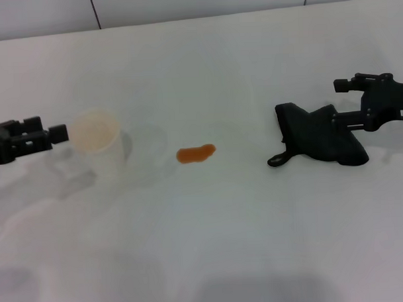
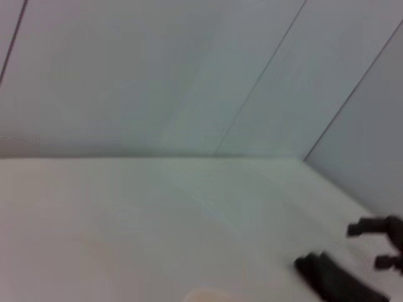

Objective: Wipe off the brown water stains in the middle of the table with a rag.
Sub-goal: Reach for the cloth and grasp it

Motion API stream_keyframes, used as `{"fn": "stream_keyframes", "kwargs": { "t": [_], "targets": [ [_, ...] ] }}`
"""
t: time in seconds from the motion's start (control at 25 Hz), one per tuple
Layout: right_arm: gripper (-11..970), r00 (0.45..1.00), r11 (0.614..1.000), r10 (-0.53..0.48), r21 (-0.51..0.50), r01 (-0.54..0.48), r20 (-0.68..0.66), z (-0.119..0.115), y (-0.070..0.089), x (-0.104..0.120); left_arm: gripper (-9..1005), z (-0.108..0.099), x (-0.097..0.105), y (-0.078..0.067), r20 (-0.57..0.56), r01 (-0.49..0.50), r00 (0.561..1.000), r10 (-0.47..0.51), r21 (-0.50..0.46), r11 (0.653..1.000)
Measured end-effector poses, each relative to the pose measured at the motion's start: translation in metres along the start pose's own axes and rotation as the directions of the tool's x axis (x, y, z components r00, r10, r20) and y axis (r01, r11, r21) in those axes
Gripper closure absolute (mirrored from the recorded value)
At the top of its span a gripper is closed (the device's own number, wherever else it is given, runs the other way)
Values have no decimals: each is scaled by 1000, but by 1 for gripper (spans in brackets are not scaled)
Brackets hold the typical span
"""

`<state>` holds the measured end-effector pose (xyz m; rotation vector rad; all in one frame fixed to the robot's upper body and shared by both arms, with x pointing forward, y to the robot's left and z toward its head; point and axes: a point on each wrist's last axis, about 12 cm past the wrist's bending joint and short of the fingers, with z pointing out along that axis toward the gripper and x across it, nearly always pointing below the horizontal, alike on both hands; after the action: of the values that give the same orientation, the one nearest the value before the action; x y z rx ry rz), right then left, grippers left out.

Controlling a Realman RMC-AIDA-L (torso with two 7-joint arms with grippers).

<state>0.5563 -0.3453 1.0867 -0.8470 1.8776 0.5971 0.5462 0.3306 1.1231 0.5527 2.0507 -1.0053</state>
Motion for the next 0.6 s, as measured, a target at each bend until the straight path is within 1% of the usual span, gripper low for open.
{"fn": "stream_keyframes", "kwargs": {
  "t": [0.32,0.44,0.6],
  "targets": [
    [101,1000,1000,-4,-4,4,3,3,1,-1,116,28,-12,6,-130,-48,991,42,-37,998],
    [102,1000,1000,-3,-4,3,3,3,1,-1,116,32,-19,7,-146,-65,988,58,-43,997],
    [102,1000,1000,0,-5,0,-1,2,2,1,116,33,-26,7,-145,-77,987,69,-50,996]
  ]
}}
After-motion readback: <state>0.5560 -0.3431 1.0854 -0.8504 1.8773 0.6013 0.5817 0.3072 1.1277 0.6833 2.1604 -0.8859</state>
